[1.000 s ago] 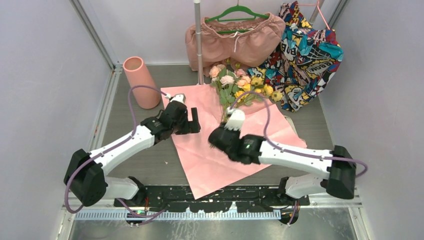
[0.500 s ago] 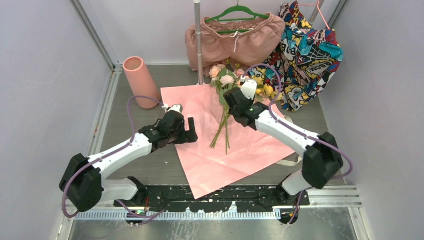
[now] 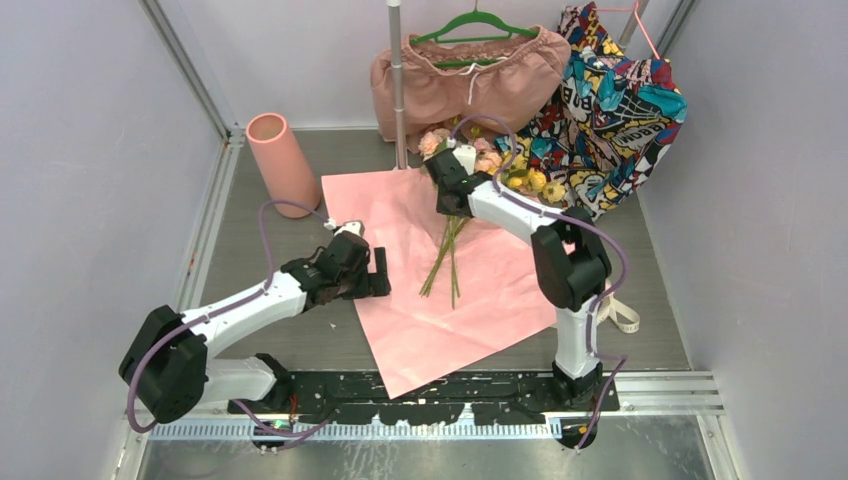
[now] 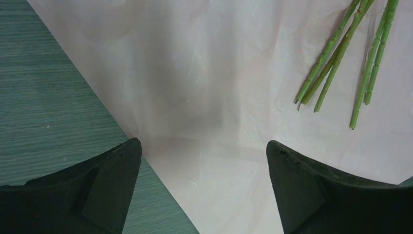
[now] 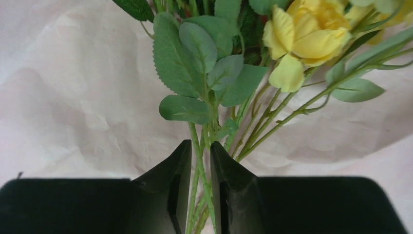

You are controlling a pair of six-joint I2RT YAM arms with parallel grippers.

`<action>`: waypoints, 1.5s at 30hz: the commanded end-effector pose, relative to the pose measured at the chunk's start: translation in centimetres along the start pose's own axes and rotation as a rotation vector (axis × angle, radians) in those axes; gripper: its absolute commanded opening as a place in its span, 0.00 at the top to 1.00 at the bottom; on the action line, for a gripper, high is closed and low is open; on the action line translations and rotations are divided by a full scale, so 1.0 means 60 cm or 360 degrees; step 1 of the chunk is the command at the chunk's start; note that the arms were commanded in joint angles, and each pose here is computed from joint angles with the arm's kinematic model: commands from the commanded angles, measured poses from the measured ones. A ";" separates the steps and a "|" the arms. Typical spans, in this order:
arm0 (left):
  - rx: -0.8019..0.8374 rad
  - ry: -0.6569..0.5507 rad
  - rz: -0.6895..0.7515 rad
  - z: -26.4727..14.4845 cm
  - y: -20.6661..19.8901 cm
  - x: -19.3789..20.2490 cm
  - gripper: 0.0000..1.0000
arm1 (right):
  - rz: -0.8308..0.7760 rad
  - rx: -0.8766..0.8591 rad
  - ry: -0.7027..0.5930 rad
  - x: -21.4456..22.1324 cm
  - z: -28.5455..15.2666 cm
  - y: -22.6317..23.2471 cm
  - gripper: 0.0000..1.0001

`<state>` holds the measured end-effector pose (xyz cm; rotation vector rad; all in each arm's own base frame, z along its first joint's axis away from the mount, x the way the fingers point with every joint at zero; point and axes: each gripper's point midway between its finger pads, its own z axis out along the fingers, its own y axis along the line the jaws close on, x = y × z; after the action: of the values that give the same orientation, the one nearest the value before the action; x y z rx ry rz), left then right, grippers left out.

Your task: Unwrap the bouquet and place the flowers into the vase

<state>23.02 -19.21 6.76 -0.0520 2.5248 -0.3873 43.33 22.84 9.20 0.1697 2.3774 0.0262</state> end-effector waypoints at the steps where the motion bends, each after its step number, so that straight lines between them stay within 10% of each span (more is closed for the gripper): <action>1: -0.0011 -0.0055 -0.0003 0.000 -0.001 -0.013 0.00 | -0.0030 -0.0069 0.0006 -0.008 0.009 0.028 0.74; 22: -0.0013 -0.0019 -0.0013 0.019 0.000 0.001 0.00 | -0.0048 -0.0120 0.0188 0.073 0.053 0.032 0.73; 28: -0.0024 -0.0022 -0.0008 0.019 0.002 0.001 0.00 | -0.0044 -0.0116 0.0206 0.082 0.058 0.031 0.95; 45: 0.0001 -0.0022 -0.0023 0.029 -0.005 0.000 0.00 | -0.0091 -0.0242 -0.0087 -0.028 -0.109 0.044 0.99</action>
<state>23.13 -19.02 4.88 -0.0541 2.5537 -0.3439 41.00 25.33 8.16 0.0435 2.4509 0.1147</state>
